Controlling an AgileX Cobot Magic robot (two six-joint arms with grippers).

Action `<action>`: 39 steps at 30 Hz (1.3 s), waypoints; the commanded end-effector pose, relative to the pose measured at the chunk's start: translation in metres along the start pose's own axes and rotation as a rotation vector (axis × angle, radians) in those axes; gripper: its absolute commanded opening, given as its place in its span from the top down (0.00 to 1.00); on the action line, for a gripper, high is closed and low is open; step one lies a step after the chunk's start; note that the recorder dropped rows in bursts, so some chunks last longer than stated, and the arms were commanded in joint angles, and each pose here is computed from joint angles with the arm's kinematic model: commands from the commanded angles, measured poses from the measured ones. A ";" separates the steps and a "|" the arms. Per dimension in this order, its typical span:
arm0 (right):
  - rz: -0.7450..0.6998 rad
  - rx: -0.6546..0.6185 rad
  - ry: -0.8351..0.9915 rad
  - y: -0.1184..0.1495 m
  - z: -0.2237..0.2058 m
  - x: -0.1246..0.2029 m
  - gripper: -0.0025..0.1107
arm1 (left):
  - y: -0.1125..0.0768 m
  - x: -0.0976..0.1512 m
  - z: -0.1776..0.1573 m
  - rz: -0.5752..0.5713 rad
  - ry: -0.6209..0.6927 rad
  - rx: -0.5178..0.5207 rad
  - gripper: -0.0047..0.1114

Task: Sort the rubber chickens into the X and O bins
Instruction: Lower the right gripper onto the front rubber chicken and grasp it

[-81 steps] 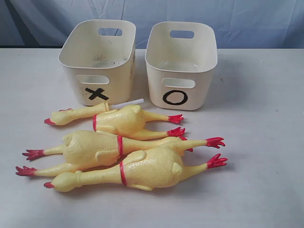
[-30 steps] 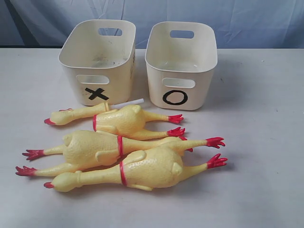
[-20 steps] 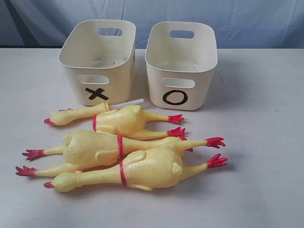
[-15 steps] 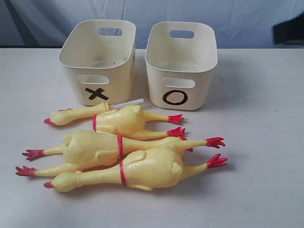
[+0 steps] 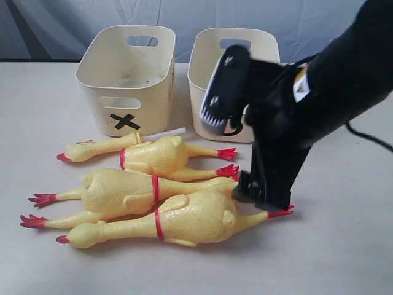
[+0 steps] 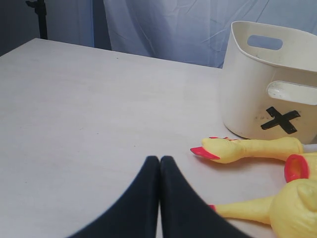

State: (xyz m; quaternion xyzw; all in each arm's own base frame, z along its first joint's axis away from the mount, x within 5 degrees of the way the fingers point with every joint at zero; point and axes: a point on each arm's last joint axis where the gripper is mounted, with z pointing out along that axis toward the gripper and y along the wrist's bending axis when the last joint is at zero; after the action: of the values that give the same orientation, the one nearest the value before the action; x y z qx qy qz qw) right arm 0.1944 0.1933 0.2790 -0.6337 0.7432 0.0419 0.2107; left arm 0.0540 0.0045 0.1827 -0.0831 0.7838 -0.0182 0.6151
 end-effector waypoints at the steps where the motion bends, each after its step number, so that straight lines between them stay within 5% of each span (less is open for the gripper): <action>1: -0.174 -0.046 0.093 0.016 0.035 -0.012 0.06 | -0.001 -0.002 -0.001 -0.004 -0.016 0.011 0.96; 10: -0.384 -0.053 0.153 0.040 0.104 -0.031 0.06 | -0.001 -0.002 -0.001 -0.004 -0.016 0.011 0.96; 19: -0.381 -0.135 0.272 0.047 0.144 -0.019 0.08 | -0.001 -0.002 -0.001 -0.004 -0.016 0.011 0.96; 21: -0.379 -0.154 0.306 0.048 0.143 -0.016 0.22 | -0.001 -0.002 -0.001 -0.004 -0.016 0.011 0.96; 25: -0.376 -0.169 0.345 0.048 0.136 -0.013 0.97 | -0.001 -0.002 -0.001 -0.004 -0.016 0.011 0.96; 27: -0.353 -0.166 0.330 0.048 0.126 -0.016 0.91 | -0.001 -0.002 -0.001 -0.004 -0.016 0.011 0.96; 31: -0.370 -0.160 0.301 0.051 0.090 -0.036 0.99 | -0.001 -0.002 -0.001 -0.004 -0.016 0.011 0.96; 39: -0.416 -0.021 0.044 0.048 -0.043 -0.098 0.98 | -0.001 -0.002 -0.001 -0.004 -0.016 0.011 0.96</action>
State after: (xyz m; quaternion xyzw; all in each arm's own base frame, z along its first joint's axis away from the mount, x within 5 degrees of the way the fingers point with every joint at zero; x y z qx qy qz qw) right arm 0.1559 0.2836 0.2950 -0.7819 0.6082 -0.0195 0.1354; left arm 0.0540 0.0045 0.1827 -0.0831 0.7838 -0.0182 0.6151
